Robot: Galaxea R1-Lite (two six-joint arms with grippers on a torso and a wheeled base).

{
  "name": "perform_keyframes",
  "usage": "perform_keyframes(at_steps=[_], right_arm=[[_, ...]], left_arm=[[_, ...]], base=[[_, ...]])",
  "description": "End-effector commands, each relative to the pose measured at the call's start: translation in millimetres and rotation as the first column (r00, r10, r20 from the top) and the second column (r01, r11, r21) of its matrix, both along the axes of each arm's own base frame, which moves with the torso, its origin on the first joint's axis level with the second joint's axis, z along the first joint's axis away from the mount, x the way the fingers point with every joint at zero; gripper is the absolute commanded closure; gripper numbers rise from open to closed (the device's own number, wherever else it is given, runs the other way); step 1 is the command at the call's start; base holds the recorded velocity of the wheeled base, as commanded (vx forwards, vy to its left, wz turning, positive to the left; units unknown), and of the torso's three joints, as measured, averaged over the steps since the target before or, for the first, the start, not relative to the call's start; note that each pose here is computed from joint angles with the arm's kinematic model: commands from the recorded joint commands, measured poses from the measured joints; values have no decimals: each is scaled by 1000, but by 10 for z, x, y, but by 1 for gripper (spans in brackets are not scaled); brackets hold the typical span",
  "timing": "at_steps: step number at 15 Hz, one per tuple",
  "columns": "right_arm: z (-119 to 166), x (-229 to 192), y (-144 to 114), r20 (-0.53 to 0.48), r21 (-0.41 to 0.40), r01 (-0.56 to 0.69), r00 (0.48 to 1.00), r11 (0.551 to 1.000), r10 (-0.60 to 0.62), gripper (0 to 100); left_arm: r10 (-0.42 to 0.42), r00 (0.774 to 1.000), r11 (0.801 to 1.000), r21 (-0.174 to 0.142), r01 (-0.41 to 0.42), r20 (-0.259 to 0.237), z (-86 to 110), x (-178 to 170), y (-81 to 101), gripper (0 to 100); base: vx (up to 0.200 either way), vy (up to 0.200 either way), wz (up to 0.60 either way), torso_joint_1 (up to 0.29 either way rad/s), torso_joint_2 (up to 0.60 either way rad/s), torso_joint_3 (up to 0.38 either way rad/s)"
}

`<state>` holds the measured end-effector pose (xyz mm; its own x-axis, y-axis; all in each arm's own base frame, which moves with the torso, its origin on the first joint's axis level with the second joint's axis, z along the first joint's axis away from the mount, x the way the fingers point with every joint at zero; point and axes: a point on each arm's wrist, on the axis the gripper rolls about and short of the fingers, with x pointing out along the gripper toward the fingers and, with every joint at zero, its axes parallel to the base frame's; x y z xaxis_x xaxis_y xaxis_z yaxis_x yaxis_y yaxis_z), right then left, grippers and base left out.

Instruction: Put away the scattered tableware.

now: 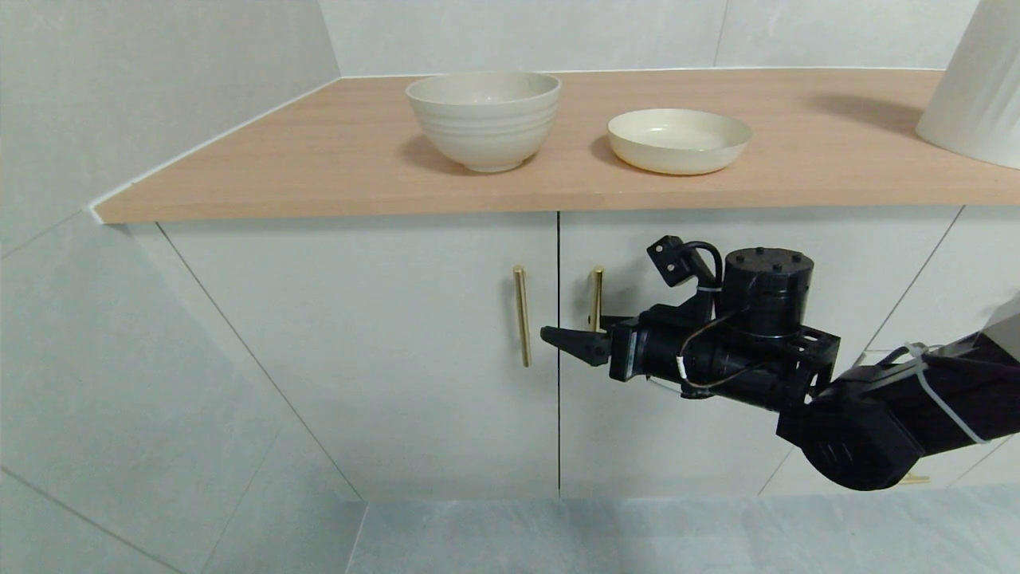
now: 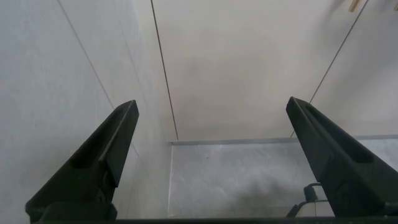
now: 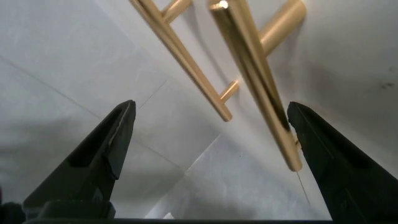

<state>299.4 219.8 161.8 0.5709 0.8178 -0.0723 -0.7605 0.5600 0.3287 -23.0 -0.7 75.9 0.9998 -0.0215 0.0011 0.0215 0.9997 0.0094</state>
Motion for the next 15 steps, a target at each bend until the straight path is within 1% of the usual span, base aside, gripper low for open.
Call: perform_keyframes(at_steps=[1, 4, 9, 15], right_arm=[[-21, -28, 32, -6, -1, -7, 1000, 1000, 7, 0], [14, -115, 87, -32, 26, -30, 999, 999, 31, 0], [-8, -268, 81, -51, 15, -54, 997, 998, 55, 0], [-59, -661, 32, -47, 14, -119, 992, 993, 119, 0]], left_arm=[[0, 1000, 1000, 0, 0, 0, 2, 0, 0, 0], [0, 1000, 1000, 0, 0, 0, 2, 0, 0, 0], [0, 1000, 1000, 0, 0, 0, 2, 0, 0, 0], [0, 1000, 1000, 0, 0, 0, 2, 0, 0, 0]], base=[[0, 0, 0, 0, 0, 0], [0, 0, 0, 0, 0, 0], [0, 0, 0, 0, 0, 0], [0, 0, 0, 0, 0, 0]])
